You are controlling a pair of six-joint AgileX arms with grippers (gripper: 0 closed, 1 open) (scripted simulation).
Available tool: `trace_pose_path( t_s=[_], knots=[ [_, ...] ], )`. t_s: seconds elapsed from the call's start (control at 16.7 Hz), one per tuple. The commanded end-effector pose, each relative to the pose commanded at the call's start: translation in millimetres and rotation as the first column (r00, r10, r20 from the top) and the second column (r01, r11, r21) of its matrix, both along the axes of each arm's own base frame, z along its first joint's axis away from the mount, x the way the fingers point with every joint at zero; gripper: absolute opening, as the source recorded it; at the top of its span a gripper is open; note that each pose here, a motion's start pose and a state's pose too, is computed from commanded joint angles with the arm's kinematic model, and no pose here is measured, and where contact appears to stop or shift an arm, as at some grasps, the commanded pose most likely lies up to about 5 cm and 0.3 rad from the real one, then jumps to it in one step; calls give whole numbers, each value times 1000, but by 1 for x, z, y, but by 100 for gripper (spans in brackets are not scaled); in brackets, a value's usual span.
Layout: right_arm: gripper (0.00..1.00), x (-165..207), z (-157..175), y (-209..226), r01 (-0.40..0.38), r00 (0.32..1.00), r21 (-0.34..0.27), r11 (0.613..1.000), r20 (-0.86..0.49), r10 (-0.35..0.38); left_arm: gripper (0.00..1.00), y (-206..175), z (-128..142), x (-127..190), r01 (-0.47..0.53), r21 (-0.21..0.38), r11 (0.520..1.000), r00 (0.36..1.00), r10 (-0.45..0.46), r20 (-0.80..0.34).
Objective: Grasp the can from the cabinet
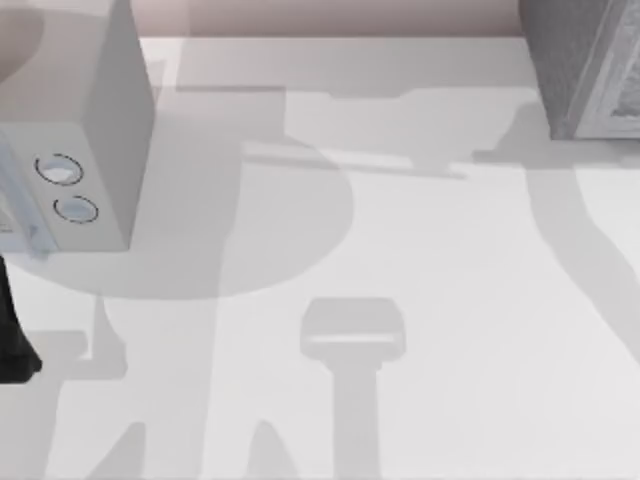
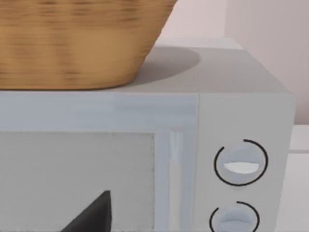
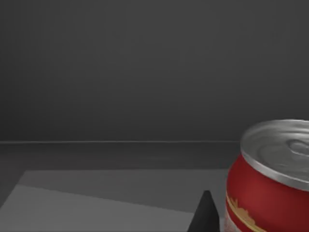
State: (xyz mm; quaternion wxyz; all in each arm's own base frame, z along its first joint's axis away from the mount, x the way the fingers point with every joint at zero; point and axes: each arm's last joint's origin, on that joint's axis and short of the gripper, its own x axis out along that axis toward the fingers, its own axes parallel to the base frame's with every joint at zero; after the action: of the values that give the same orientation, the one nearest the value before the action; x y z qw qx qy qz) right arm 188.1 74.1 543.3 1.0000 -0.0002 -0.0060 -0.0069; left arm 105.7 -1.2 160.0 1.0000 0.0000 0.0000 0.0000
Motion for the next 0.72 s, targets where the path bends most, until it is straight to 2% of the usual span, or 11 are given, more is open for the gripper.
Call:
trace_pose_path(
  t_s=[0.24,0.42,0.72],
  knots=[
    [0,-2,-3,-3,2,1000,3,1000,4,-2,100,0,0,0,0,0,1000,1000,0,0],
    [0,-12,-18,-13,0,1000,2,1000,3,0,100,0,0,0,0,0,1000,1000,0,0],
    [0,-36,-85,-35,-4,1000,-8,1000,-27,4,100,0,0,0,0,0,1000,1000,0,0]
  ],
)
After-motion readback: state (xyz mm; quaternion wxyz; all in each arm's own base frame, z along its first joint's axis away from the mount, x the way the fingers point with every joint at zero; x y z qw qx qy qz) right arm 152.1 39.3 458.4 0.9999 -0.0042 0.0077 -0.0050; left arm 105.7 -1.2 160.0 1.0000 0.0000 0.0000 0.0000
